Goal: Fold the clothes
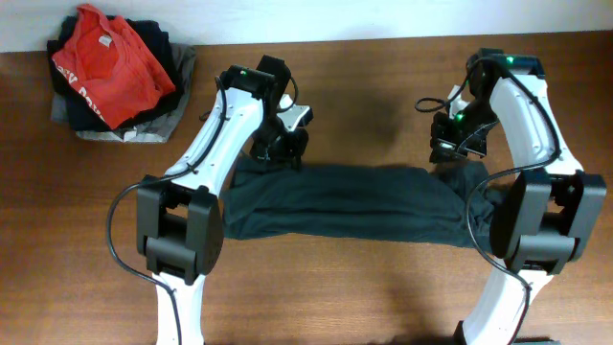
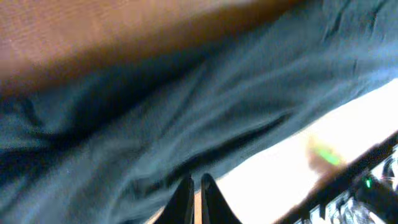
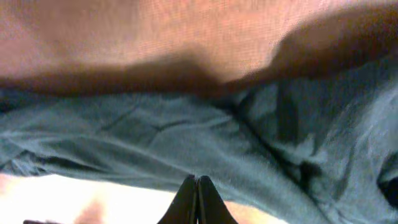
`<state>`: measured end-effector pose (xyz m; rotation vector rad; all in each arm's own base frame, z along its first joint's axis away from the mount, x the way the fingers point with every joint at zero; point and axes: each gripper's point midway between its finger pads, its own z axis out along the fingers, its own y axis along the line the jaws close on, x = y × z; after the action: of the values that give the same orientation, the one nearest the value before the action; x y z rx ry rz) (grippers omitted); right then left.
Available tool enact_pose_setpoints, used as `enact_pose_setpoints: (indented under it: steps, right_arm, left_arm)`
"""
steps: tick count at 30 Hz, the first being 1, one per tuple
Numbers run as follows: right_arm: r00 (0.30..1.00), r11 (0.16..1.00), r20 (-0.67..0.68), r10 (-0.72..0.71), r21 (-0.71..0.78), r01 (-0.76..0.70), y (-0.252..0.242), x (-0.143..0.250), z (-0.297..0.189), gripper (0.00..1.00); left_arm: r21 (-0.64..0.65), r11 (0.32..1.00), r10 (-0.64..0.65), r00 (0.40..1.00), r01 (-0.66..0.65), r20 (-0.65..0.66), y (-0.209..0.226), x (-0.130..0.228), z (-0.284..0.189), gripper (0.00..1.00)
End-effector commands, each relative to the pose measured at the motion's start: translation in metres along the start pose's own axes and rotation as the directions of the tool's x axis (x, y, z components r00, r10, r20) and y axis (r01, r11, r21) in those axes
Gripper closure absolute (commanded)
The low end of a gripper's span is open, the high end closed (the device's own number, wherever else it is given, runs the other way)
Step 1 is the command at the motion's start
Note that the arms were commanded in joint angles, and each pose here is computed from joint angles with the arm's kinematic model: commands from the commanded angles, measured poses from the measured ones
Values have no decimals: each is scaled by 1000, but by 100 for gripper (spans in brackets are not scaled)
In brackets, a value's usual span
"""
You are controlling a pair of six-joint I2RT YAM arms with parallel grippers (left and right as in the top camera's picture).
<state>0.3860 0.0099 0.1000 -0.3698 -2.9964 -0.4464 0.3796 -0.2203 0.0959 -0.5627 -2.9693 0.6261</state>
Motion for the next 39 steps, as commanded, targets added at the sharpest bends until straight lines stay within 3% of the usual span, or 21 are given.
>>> enact_pose_setpoints:
  steps: [1, 7, 18, 26, 32, 35, 37, 39]
  right_arm:
    - [1000, 1000, 2, 10, -9, -10, 0, 1, 2, 96]
    - [1000, 1000, -23, 18, -6, -18, -6, 6, 20, 96]
    - [1000, 1000, -20, 17, -6, -17, -8, 5, 28, 93]
    - [1000, 1000, -16, 16, -7, -16, -8, 4, 28, 90]
    - [1000, 1000, -21, 18, -6, -18, -8, 6, 28, 91]
    - [999, 1000, -42, 24, -3, -24, -9, 11, 28, 93]
    - [999, 1000, -44, 25, -2, -25, -9, 11, 28, 95]
    - [999, 1000, -45, 24, -2, -24, -9, 12, 28, 95]
  left_arm:
    - [-43, 999, -12, 999, 14, 42, 21, -24, 24, 95]
    - [-66, 997, -39, 999, 40, 9, 36, -27, 53, 96]
    - [-72, 994, -99, 971, 85, -216, 35, 28, 51, 99]
    - [-49, 998, 11, 949, -28, -316, 35, 52, 45, 99]
    - [-140, 989, 3, 942, -53, -336, 52, 55, 42, 99]
    - [-313, 949, -123, 950, 28, -287, 87, 50, 34, 99]
    - [-313, 948, -144, 953, 56, -265, 93, 47, 32, 99]
    - [-219, 970, -158, 954, 102, -255, 82, 45, 35, 99]
